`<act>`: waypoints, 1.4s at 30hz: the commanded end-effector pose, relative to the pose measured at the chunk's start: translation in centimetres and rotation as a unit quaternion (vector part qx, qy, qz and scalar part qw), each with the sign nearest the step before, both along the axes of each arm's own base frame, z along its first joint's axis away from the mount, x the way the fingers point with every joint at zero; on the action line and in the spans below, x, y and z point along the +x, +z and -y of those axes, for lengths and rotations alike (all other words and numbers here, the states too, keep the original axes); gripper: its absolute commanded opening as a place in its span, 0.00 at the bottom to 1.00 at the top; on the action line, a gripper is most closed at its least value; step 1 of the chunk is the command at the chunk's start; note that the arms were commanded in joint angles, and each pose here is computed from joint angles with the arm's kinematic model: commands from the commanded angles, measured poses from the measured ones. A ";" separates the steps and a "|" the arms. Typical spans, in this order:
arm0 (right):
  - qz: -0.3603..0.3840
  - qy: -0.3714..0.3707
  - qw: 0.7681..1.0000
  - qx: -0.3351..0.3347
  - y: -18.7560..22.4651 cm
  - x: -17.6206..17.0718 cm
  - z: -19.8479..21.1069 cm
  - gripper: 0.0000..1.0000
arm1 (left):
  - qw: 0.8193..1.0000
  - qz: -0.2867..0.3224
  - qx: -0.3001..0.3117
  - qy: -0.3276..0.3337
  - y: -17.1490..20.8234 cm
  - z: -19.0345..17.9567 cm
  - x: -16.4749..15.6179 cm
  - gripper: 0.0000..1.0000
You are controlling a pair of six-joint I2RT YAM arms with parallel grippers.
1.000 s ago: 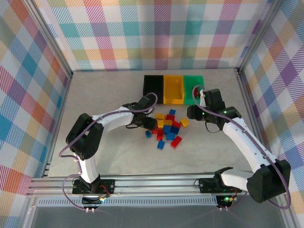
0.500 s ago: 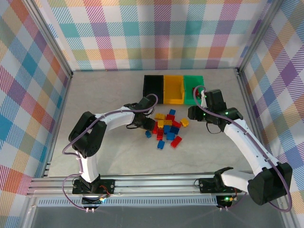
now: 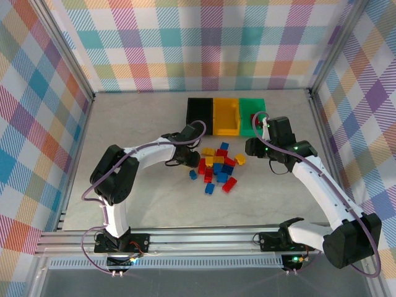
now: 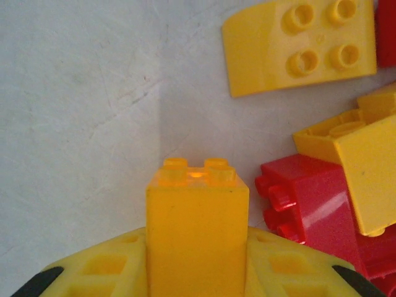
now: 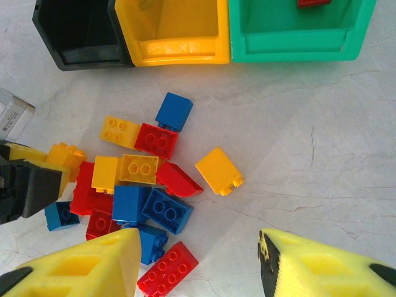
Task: Sort the legos into containers by color
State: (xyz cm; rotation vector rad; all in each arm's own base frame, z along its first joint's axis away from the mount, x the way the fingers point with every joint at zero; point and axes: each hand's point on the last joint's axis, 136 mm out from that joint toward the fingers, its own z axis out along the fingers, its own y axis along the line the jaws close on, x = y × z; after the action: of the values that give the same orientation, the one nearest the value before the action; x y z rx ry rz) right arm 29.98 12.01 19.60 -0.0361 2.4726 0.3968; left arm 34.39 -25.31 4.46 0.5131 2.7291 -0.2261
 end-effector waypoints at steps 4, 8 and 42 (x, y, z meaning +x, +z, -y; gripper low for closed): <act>0.007 -0.003 1.000 0.005 -0.6 -0.4 0.1 0.54 | 0.999 0.040 0.002 0.021 5.3 -0.6 1.5 0.33; 0.005 -0.005 1.000 0.005 -1.3 -0.6 0.2 0.55 | 0.997 0.070 -0.006 0.034 9.5 -0.2 2.9 0.33; 0.017 -0.002 0.999 0.041 0.3 -2.5 -0.1 0.55 | 0.954 0.212 -0.205 0.047 13.6 15.5 17.4 0.31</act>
State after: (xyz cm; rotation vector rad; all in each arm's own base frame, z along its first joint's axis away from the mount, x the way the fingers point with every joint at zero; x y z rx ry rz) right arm 27.99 11.95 19.48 -0.0010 2.4244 0.4762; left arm 51.29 -38.70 17.14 0.2645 2.2524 -0.5035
